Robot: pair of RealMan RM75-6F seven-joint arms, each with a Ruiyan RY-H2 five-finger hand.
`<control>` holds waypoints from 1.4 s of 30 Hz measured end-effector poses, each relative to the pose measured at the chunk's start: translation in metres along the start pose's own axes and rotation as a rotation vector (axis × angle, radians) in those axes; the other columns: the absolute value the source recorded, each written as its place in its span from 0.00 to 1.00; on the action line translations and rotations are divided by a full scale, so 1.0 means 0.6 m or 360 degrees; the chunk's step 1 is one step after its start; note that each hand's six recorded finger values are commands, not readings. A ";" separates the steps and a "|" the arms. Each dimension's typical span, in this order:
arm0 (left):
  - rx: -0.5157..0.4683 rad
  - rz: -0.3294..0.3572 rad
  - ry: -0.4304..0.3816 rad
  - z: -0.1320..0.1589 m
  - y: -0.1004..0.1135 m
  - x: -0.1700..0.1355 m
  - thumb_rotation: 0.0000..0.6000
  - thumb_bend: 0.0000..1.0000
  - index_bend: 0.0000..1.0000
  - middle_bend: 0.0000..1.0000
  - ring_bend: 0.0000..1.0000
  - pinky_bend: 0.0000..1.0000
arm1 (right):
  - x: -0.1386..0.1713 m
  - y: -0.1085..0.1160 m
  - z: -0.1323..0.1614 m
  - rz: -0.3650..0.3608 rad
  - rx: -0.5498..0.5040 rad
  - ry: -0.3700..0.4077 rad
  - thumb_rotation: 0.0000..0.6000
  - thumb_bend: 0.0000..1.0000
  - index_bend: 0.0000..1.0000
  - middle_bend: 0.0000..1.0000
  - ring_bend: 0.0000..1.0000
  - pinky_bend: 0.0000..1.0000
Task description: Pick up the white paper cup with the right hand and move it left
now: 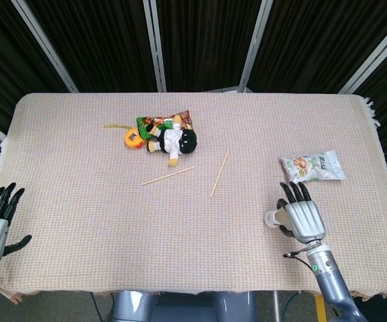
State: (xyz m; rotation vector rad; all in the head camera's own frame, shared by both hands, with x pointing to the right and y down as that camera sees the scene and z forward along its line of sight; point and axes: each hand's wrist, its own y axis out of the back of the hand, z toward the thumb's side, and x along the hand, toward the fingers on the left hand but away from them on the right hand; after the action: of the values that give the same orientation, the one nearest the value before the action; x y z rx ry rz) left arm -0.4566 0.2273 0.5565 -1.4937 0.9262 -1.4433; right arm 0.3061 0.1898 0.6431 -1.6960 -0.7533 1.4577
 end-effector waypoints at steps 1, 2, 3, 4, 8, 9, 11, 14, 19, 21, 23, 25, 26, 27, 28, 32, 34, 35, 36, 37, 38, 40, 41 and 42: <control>-0.0001 0.0002 0.0001 0.000 0.000 0.000 1.00 0.03 0.00 0.00 0.00 0.00 | -0.001 0.003 0.007 -0.0009 -0.0034 0.0020 1.00 0.14 0.44 0.06 0.00 0.00; -0.0002 0.0003 0.0003 -0.001 0.001 0.000 1.00 0.03 0.00 0.00 0.00 0.00 | -0.002 0.006 0.015 -0.0020 -0.0068 0.0038 1.00 0.14 0.44 0.06 0.00 0.00; -0.0005 0.0003 0.0006 -0.002 0.001 0.000 1.00 0.03 0.00 0.00 0.00 0.00 | -0.004 0.008 0.024 -0.0035 -0.0103 0.0057 1.00 0.14 0.44 0.06 0.00 0.00; -0.0006 0.0003 0.0008 -0.003 0.001 0.001 1.00 0.03 0.00 0.00 0.00 0.00 | -0.006 0.008 0.030 -0.0045 -0.0120 0.0065 1.00 0.14 0.44 0.06 0.00 0.00; -0.0007 0.0002 0.0015 -0.006 0.001 0.002 1.00 0.03 0.00 0.00 0.00 0.00 | -0.020 0.000 0.038 -0.0058 -0.0158 0.0060 1.00 0.14 0.44 0.06 0.00 0.00; -0.0009 0.0003 0.0017 -0.006 0.001 0.003 1.00 0.03 0.00 0.00 0.00 0.00 | -0.025 -0.006 0.036 -0.0049 -0.0164 0.0048 1.00 0.14 0.44 0.06 0.00 0.00; -0.0011 0.0002 0.0022 -0.007 0.002 0.003 1.00 0.03 0.00 0.00 0.00 0.00 | -0.033 -0.015 0.032 -0.0034 -0.0169 0.0026 1.00 0.14 0.44 0.06 0.00 0.00; -0.0014 0.0001 0.0027 -0.009 0.002 0.003 1.00 0.03 0.00 0.00 0.00 0.00 | -0.044 -0.031 0.020 -0.0006 -0.0171 -0.0016 1.00 0.14 0.43 0.04 0.00 0.00; -0.0012 0.0000 0.0024 -0.008 0.002 0.003 1.00 0.03 0.00 0.00 0.00 0.00 | -0.062 -0.049 -0.012 0.0010 -0.0091 -0.0104 1.00 0.13 0.21 0.00 0.00 0.00; -0.0008 -0.0013 0.0026 -0.008 -0.002 0.004 1.00 0.03 0.00 0.00 0.00 0.00 | -0.065 -0.050 -0.022 0.0006 -0.0031 -0.0134 1.00 0.13 0.17 0.00 0.00 0.00; -0.0002 -0.0026 0.0031 -0.009 -0.005 0.006 1.00 0.03 0.00 0.00 0.00 0.00 | -0.065 -0.049 -0.029 0.0002 0.0022 -0.0161 1.00 0.13 0.12 0.00 0.00 0.00; 0.0000 -0.0023 0.0028 -0.007 -0.005 0.007 1.00 0.03 0.00 0.00 0.00 0.00 | -0.064 -0.047 -0.035 -0.0005 0.0072 -0.0193 1.00 0.13 0.10 0.00 0.00 0.00; 0.0000 -0.0019 0.0027 -0.006 -0.004 0.007 1.00 0.03 0.00 0.00 0.00 0.00 | -0.063 -0.046 -0.037 -0.0008 0.0085 -0.0204 1.00 0.13 0.09 0.00 0.00 0.00; -0.0002 -0.0014 0.0026 -0.006 -0.003 0.007 1.00 0.03 0.00 0.00 0.00 0.00 | -0.061 -0.045 -0.037 -0.0011 0.0089 -0.0212 1.00 0.13 0.09 0.00 0.00 0.00; -0.0003 -0.0010 0.0026 -0.005 -0.002 0.007 1.00 0.03 0.00 0.00 0.00 0.00 | -0.060 -0.045 -0.036 -0.0012 0.0091 -0.0209 1.00 0.13 0.09 0.00 0.00 0.00; -0.0013 -0.0017 0.0032 -0.007 -0.003 0.006 1.00 0.03 0.00 0.00 0.00 0.00 | -0.053 -0.048 -0.020 -0.0023 0.0110 -0.0154 1.00 0.13 0.13 0.00 0.00 0.00; -0.0018 -0.0025 0.0036 -0.009 -0.004 0.007 1.00 0.03 0.00 0.00 0.00 0.00 | -0.051 -0.051 -0.012 -0.0026 0.0105 -0.0128 1.00 0.13 0.16 0.00 0.00 0.00; -0.0019 -0.0025 0.0035 -0.009 -0.004 0.008 1.00 0.03 0.00 0.00 0.00 0.00 | -0.051 -0.053 -0.010 -0.0028 0.0107 -0.0122 1.00 0.13 0.17 0.00 0.00 0.00; -0.0020 -0.0026 0.0034 -0.009 -0.004 0.008 1.00 0.03 0.00 0.00 0.00 0.00 | -0.051 -0.056 -0.008 -0.0029 0.0115 -0.0116 1.00 0.13 0.19 0.00 0.00 0.00; -0.0022 -0.0027 0.0034 -0.009 -0.005 0.008 1.00 0.03 0.00 0.00 0.00 0.00 | -0.052 -0.059 -0.007 -0.0030 0.0122 -0.0111 1.00 0.13 0.20 0.00 0.00 0.00; -0.0025 -0.0029 0.0034 -0.009 -0.005 0.009 1.00 0.03 0.00 0.00 0.00 0.00 | -0.053 -0.062 -0.006 -0.0030 0.0130 -0.0104 1.00 0.13 0.23 0.00 0.00 0.00; -0.0035 -0.0032 0.0036 -0.009 -0.005 0.010 1.00 0.03 0.00 0.00 0.00 0.00 | -0.056 -0.068 -0.001 -0.0037 0.0150 -0.0082 1.00 0.13 0.28 0.01 0.00 0.00; -0.0038 -0.0033 0.0037 -0.009 -0.005 0.011 1.00 0.03 0.00 0.00 0.00 0.00 | -0.057 -0.070 0.001 -0.0044 0.0158 -0.0069 1.00 0.13 0.30 0.02 0.00 0.00; -0.0039 -0.0034 0.0038 -0.010 -0.005 0.012 1.00 0.03 0.00 0.00 0.00 0.00 | -0.059 -0.071 0.003 -0.0060 0.0164 -0.0051 1.00 0.13 0.31 0.03 0.00 0.00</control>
State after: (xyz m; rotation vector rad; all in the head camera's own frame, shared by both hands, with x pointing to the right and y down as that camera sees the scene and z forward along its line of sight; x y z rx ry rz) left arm -0.4621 0.2212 0.5622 -1.5114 0.9486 -1.4729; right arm 0.2998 0.1837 0.6978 -1.5765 -0.7113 1.4758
